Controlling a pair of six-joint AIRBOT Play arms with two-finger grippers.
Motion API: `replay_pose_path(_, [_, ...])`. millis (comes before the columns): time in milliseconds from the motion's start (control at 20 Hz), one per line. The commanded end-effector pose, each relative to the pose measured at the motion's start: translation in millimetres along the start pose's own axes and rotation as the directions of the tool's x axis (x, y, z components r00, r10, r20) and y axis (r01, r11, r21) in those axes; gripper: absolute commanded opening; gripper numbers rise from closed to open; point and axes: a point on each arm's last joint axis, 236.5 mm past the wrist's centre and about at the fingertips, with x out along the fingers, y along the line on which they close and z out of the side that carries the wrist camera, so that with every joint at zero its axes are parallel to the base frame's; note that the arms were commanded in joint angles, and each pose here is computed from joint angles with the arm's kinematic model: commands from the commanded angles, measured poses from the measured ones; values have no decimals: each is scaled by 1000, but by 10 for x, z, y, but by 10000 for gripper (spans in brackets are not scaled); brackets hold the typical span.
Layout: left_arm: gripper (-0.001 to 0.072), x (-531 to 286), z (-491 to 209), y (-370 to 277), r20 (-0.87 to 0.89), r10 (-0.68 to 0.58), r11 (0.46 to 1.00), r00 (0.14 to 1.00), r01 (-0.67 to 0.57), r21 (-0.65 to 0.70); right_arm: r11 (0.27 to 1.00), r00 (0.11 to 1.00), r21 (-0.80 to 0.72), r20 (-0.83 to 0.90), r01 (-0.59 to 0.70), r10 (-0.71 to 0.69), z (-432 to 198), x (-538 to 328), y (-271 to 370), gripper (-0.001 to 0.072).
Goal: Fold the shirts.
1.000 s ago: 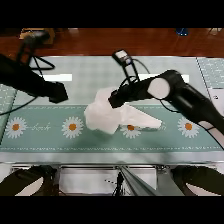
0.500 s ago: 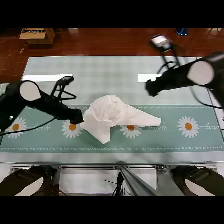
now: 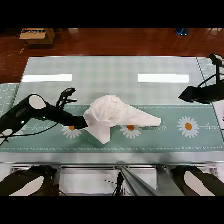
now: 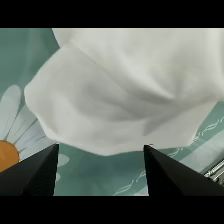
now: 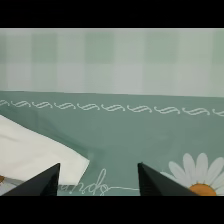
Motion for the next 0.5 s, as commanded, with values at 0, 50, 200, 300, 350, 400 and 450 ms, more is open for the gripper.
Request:
replay_pose_path(0, [617,261,56,-8,1,-56,998,998,56,-38,995,997,64,0,-73,73,-75,48,15,550])
replay_pose_path(50, [613,363,19,-4,-25,-64,997,998,63,-53,993,996,70,6,-91,91,-61,44,55,551])
replay_pose_path(200, [73,553,-124,10,-101,-91,992,991,81,-99,992,994,71,5,-107,107,-63,41,93,544])
replay_pose_path(300, [21,548,-150,-11,-113,-101,991,988,89,-102,991,993,72,-35,-109,112,-210,144,78,533])
replay_pose_path(350, [21,531,-157,-30,-115,-105,991,988,94,-99,989,990,90,-65,-122,128,-330,230,91,533])
replay_pose_path(400, [21,514,-169,-54,-120,-111,990,986,100,-96,983,984,120,-89,-142,153,-457,335,121,533])
replay_pose_path(450, [21,497,-176,-73,-123,-116,990,986,105,-92,973,979,157,-92,-167,183,-541,439,167,535])
